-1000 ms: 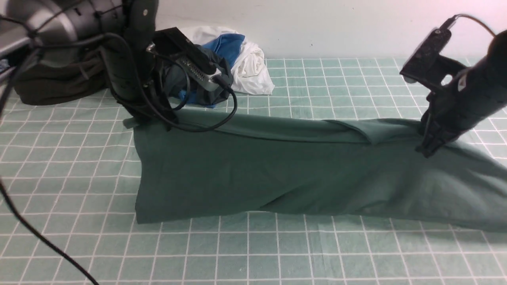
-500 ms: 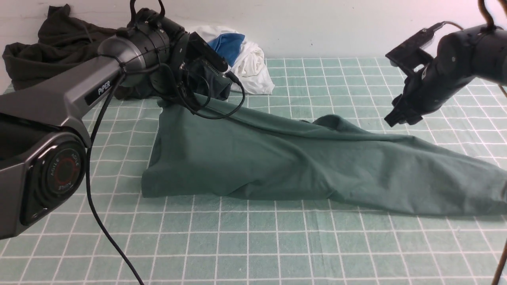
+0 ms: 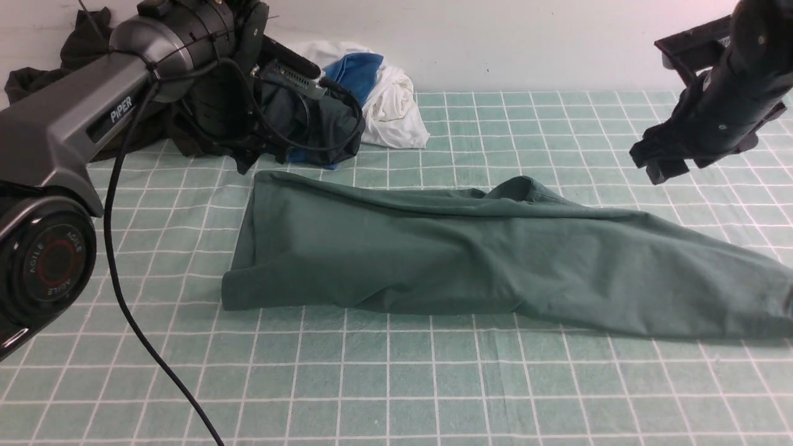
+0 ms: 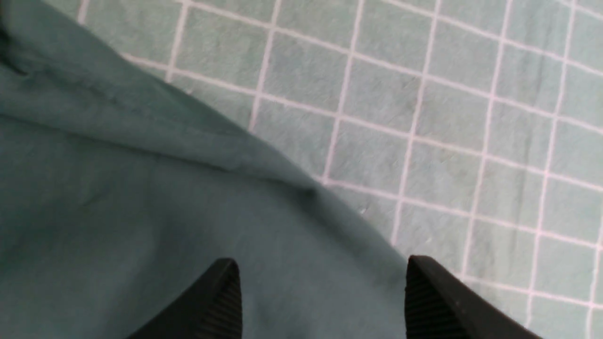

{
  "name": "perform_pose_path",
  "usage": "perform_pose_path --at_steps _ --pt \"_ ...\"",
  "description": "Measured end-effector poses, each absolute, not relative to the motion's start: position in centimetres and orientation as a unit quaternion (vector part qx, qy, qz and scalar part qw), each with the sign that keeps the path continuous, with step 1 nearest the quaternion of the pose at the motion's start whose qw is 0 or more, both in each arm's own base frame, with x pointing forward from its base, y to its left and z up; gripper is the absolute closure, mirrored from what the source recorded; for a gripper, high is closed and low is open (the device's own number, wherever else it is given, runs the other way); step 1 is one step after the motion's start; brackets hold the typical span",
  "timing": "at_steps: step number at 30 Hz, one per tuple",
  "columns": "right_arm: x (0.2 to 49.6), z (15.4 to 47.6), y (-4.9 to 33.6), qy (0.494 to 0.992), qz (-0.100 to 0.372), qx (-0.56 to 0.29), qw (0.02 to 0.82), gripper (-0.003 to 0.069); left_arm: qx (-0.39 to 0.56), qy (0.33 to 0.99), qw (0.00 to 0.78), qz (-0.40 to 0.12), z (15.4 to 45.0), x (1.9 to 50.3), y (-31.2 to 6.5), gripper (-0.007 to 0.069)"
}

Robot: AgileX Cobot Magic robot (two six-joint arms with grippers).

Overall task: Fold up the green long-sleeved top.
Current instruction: Use the right arm to clamp the right edge of the fabric

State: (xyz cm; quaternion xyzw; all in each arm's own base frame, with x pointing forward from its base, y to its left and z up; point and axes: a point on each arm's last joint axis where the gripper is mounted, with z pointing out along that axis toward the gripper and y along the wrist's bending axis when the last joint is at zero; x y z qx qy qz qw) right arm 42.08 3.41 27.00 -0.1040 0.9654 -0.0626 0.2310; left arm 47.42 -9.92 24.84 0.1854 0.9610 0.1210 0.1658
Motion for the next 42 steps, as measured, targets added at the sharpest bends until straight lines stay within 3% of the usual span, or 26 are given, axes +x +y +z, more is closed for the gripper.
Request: perform_pose_path --at_steps 5,8,11,14,20,26,31,32,33,36,42 --pt "39.3 25.9 3.8 0.971 -0.021 -0.087 0.221 0.022 0.22 0.969 0.109 0.031 22.1 45.9 -12.4 0.0356" --pt "37.3 22.9 4.1 0.976 0.011 -0.069 0.207 0.022 0.25 0.967 0.053 -0.016 18.8 44.0 -14.1 0.0487" --pt "35.8 19.2 4.0 0.981 0.017 -0.062 0.182 0.022 0.263 0.964 0.034 -0.01 16.3 43.3 -14.1 0.058" --pt "34.9 16.0 3.2 0.985 0.003 -0.051 0.163 0.022 0.262 0.965 0.028 0.016 16.1 43.1 -13.1 0.0619" --pt "35.4 15.0 -0.8 0.985 -0.031 0.016 0.171 0.0218 0.227 0.971 0.002 0.078 15.9 43.3 -9.6 0.0629" --pt "34.6 17.1 -4.2 0.981 -0.059 0.051 0.175 0.0218 0.21 0.973 0.028 0.089 19.4 42.8 -8.2 0.0629" --pt "33.7 21.2 -4.7 0.968 -0.059 0.069 0.234 0.0218 0.204 0.972 0.099 0.066 25.5 41.1 -8.8 0.0629" --pt "33.2 22.7 -4.5 0.963 -0.053 0.076 0.253 0.0218 0.201 0.97 0.125 0.058 27.8 40.1 -8.7 0.0629" --pt "33.2 22.9 -4.5 0.963 -0.051 0.078 0.254 0.0218 0.201 0.97 0.128 0.056 28.1 39.9 -8.8 0.0629" --pt "32.1 25.3 -4.1 0.955 -0.032 0.085 0.282 0.0218 0.199 0.965 0.163 0.051 31.9 36.3 -8.0 0.0629" --pt "31.2 26.8 -3.9 0.953 -0.031 0.073 0.293 0.0218 0.197 0.96 0.195 0.033 32.6 30.8 -7.0 0.0629"
